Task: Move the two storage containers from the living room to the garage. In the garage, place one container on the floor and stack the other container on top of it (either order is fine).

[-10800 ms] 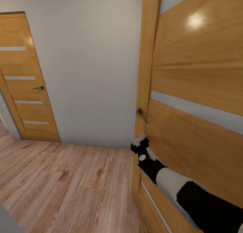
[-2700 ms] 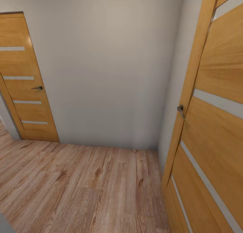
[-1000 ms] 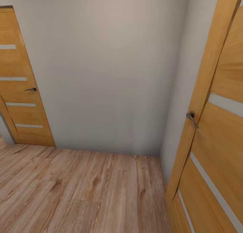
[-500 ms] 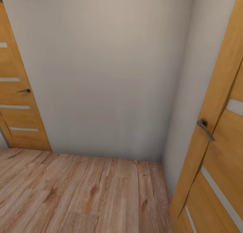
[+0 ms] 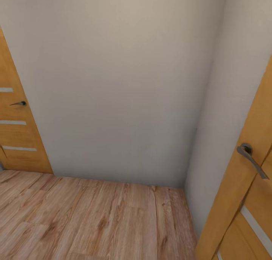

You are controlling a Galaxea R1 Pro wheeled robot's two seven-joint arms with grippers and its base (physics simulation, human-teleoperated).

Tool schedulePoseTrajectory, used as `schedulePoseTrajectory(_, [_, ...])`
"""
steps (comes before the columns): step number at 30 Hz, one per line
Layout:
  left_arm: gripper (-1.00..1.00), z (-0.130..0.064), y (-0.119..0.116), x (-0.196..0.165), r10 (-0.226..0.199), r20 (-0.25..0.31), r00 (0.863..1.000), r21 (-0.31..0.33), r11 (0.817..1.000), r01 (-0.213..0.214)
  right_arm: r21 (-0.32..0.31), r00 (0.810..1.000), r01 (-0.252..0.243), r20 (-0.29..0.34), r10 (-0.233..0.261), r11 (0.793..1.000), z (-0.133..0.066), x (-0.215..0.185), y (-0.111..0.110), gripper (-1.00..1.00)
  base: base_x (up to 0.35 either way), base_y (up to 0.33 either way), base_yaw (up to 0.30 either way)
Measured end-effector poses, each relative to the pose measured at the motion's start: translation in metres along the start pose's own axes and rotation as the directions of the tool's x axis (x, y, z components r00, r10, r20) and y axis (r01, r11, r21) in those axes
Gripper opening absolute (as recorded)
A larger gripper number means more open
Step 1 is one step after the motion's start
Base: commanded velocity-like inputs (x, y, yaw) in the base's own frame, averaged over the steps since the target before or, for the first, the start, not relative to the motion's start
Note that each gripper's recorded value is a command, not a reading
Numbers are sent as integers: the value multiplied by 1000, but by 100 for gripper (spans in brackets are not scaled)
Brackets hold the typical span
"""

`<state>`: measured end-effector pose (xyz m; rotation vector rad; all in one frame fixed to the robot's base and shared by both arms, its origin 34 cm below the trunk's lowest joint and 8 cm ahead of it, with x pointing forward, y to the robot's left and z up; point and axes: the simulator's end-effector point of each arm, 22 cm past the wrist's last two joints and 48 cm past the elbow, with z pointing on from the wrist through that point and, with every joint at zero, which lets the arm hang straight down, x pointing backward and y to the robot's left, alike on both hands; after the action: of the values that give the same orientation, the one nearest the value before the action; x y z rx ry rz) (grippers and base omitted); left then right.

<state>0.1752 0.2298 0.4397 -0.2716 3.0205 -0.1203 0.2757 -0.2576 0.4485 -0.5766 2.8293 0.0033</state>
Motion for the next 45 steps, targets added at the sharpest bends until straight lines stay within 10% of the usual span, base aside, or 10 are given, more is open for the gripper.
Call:
schedulePoseTrajectory(22, [100,0,1,0,0,0,1000,-2,1000,0,-3,1000,4,-1,-4,1000,0,0,2,100,297,0,7])
schedulePoseTrajectory(45, [100,0,1,0,0,0,1000,-2,1000,0,0,1000,-5,0,5,1000,0,-1,1,100,190,0,278])
